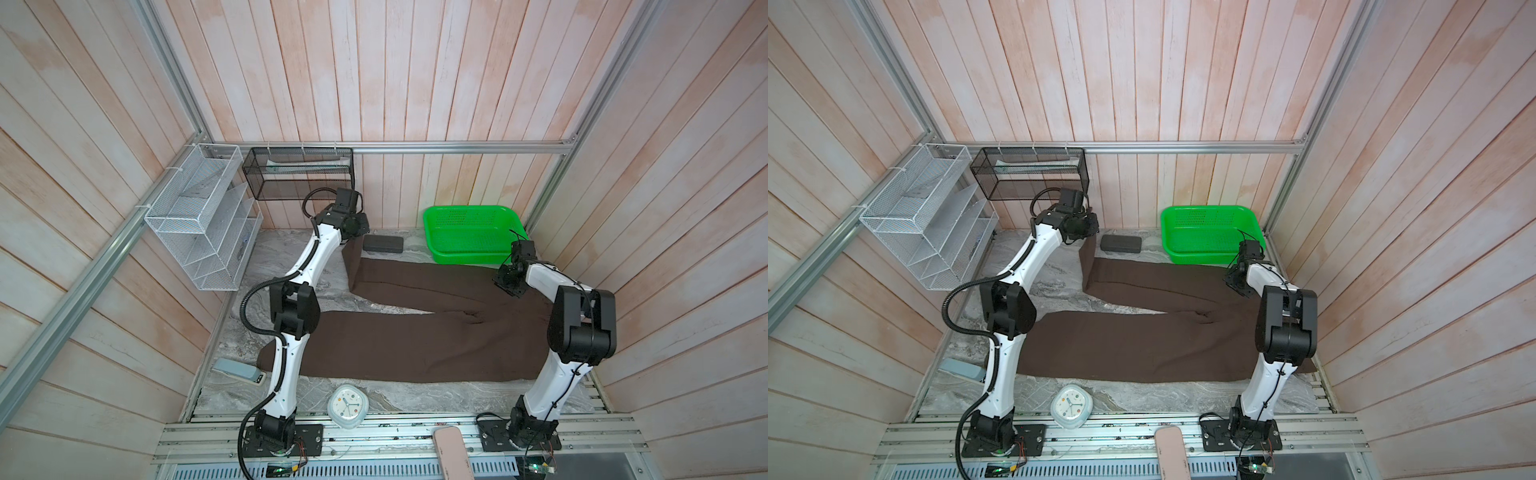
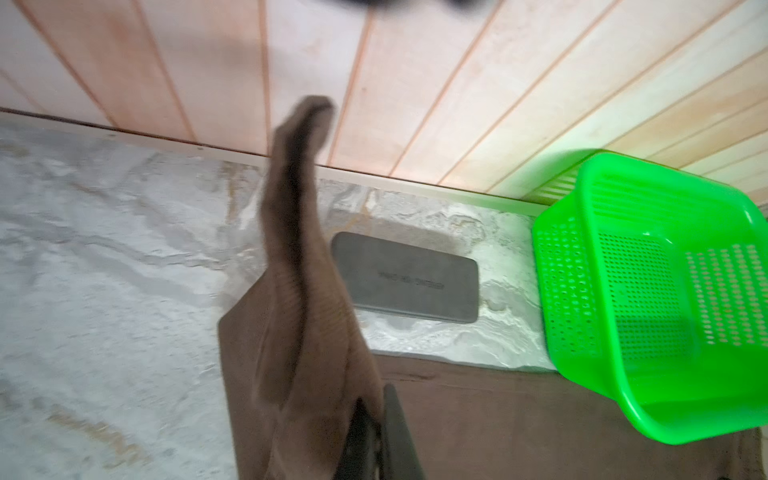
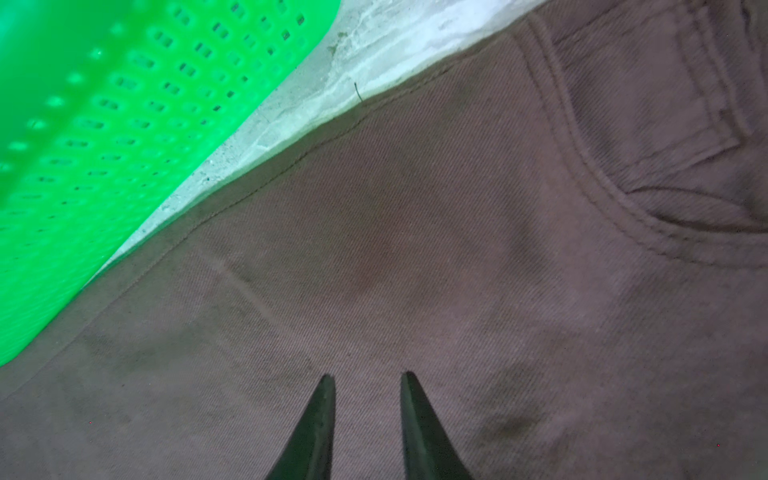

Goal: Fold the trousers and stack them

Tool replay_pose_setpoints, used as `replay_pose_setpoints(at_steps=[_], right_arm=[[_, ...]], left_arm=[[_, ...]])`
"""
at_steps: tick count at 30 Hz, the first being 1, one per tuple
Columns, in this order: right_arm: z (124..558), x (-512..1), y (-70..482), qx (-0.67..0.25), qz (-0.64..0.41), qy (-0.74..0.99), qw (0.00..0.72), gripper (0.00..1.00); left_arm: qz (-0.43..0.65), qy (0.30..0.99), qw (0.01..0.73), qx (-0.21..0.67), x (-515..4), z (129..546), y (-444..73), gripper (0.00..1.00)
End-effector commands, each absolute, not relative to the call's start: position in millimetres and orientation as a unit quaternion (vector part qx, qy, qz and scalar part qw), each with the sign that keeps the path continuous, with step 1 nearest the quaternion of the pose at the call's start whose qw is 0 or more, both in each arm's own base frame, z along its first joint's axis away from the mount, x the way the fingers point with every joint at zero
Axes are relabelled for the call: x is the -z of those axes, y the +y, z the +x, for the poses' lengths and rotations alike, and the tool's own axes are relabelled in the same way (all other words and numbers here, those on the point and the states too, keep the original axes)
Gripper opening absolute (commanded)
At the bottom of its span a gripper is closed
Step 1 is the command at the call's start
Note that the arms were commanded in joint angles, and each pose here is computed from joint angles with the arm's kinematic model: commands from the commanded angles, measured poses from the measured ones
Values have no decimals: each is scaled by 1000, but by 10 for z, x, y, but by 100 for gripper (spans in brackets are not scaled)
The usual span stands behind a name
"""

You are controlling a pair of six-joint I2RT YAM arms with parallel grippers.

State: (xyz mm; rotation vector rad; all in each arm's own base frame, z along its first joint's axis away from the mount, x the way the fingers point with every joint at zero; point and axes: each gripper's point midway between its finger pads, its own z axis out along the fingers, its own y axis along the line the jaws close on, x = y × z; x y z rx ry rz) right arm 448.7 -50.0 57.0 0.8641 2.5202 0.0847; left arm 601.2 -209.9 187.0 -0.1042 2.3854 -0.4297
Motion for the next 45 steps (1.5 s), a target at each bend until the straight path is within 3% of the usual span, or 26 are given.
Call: replay_pose_setpoints(at_steps=[1, 2, 4, 8, 11, 16, 28, 45], right_arm=[[4425, -614, -463, -32, 310, 921, 234, 29], [4426, -611, -466, -32, 310, 921, 234, 29], [4427, -606, -463, -33, 309, 921, 233, 29], [4421, -618, -464, -33, 309, 921, 234, 29], [4418, -625, -457, -34, 309, 921, 234, 29], [4420, -631, -427, -36, 307, 922, 234, 29], [4418, -683, -435, -30, 301, 923, 237, 29], [4393, -643, -432, -29, 298, 925, 234, 29]], left_arm=[[-39, 948, 267, 171, -1300, 5834, -2322, 20], [-28, 948, 260, 180, -1246, 5791, -2449, 32], [-9, 950, 254, 182, -1205, 5708, -2596, 47], [0, 944, 281, 173, -1420, 5639, -2549, 57], [0, 937, 308, 162, -1604, 5652, -2391, 58], [11, 943, 297, 151, -1423, 5808, -2185, 56], [101, 912, 303, 258, -1159, 6055, -2613, 61], [126, 909, 319, 236, -651, 6246, -2683, 68]])
